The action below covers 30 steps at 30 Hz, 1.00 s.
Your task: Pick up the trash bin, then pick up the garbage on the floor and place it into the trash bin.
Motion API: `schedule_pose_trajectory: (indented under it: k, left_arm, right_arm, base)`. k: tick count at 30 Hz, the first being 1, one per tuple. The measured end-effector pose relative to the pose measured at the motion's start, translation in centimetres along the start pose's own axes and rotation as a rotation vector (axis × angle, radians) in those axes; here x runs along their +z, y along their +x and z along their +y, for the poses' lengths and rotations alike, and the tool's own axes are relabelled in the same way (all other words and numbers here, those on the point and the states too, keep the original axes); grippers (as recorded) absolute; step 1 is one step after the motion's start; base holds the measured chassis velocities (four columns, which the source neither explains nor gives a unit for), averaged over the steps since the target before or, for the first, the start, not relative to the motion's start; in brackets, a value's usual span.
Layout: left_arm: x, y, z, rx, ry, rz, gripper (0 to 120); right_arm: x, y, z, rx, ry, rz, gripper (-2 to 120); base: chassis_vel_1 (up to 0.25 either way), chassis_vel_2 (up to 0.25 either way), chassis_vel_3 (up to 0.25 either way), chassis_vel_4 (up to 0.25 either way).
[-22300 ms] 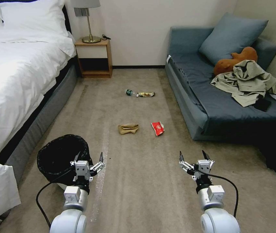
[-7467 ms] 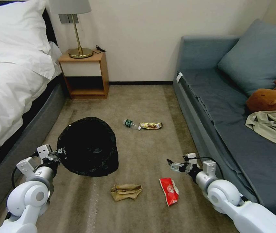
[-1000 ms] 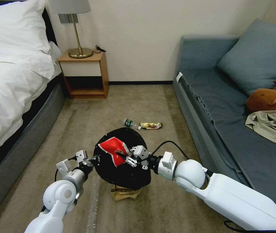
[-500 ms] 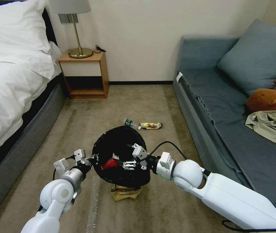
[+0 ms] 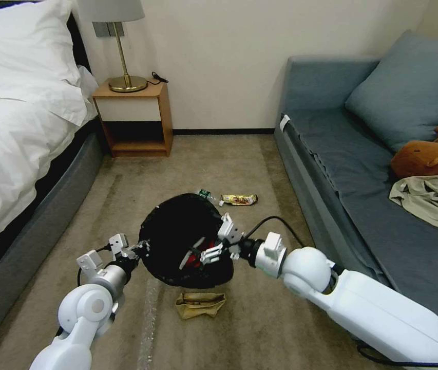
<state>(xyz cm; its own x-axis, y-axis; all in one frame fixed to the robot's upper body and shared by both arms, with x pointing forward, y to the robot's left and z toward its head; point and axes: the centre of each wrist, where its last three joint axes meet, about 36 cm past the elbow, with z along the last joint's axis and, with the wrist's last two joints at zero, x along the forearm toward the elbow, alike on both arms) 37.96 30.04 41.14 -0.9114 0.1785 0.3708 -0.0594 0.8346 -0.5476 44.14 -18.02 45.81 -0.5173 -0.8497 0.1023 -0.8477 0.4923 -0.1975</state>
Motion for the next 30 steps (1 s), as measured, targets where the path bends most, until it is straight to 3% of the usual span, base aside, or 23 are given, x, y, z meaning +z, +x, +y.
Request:
schedule_pose_trajectory:
  k: [9, 18, 24, 30]
  left_arm:
    - [-0.4, 0.4, 1.2, -0.05, -0.038, -0.038, 3]
    - [-0.7, 0.4, 3.0, -0.095, -0.079, -0.048, 3]
    - [-1.9, 0.2, 3.6, -0.105, -0.09, -0.068, 3]
    - [-2.2, 0.2, 4.1, -0.121, -0.095, -0.083, 3]
  right_arm:
    - [0.1, 2.4, -2.7, 0.172, -0.015, -0.022, 100]
    - [1.8, 4.2, -3.5, 0.273, -0.03, 0.04, 100]
    - [4.6, 5.6, -2.4, 0.21, -0.041, 0.126, 100]
    - [7.3, 5.6, -0.8, 0.097, -0.047, 0.208, 99]
  base:
    - [0.0, 0.0, 0.0, 0.0]
    - [0.0, 0.0, 0.0, 0.0]
    - [0.0, 0.0, 0.0, 0.0]
    - [0.0, 0.0, 0.0, 0.0]
